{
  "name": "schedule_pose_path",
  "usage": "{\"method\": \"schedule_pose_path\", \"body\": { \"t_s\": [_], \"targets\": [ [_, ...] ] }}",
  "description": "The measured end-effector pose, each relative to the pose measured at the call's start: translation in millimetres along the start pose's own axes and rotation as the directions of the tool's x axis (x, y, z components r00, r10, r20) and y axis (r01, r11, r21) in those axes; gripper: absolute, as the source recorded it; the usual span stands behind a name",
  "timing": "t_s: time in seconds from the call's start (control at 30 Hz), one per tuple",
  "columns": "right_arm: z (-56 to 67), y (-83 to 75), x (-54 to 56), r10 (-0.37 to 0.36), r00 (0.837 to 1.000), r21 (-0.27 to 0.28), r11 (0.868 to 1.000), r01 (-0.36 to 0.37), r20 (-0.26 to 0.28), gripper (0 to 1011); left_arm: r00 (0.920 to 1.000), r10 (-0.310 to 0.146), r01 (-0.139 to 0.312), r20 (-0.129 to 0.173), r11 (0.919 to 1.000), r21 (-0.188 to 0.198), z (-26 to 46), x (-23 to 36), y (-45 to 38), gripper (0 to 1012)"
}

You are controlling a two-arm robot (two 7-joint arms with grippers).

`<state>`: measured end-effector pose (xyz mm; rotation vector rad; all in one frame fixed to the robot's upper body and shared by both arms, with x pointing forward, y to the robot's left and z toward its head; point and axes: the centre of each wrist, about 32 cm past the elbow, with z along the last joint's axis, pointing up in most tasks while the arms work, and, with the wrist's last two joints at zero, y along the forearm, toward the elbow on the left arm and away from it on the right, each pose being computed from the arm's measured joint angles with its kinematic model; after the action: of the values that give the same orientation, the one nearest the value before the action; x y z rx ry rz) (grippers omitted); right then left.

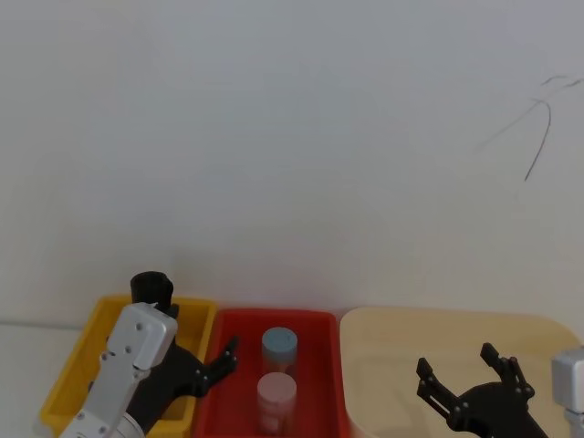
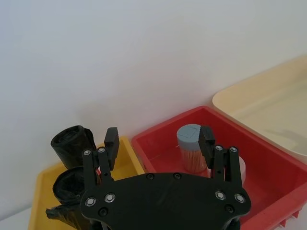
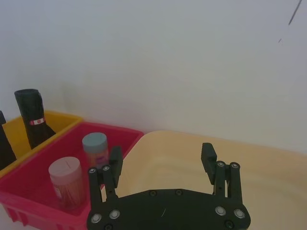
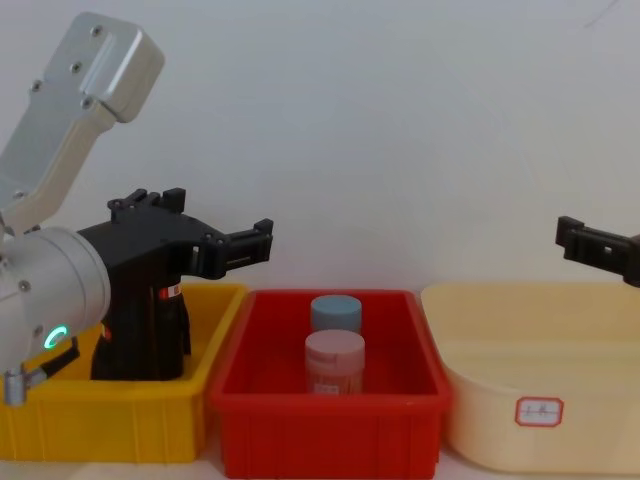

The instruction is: Pick up the garbage bag with the one hand and transfer it to the other hand.

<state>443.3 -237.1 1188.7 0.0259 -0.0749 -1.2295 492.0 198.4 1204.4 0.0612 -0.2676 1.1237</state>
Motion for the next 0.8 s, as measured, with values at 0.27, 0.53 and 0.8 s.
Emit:
{"method": "schedule_pose_path", "body": {
  "t_s": [0.27,0.53,0.8],
  "targets": [
    [4.6,0.0,-0.7,-0.001,1.000,-0.012,1.000,0.001,0.000,1001,0.9998,-0.013,0.013,0.011,0.9999,0.011,6.0,2.6,-1.6,1001],
    [29.5,1.1,-4.1,-0.014,0.999,-0.056,0.998,0.012,-0.034,1001,0.9977,-0.066,0.065,0.015,0.9975,0.026,38.7,17.8,-4.1,1002],
    [64.6,3.7,-12.9,-0.013,0.995,-0.096,0.995,0.003,-0.098,1002,0.9951,-0.098,0.098,0.005,0.9944,0.040,76.3,45.6,8.7,1002]
  ]
}}
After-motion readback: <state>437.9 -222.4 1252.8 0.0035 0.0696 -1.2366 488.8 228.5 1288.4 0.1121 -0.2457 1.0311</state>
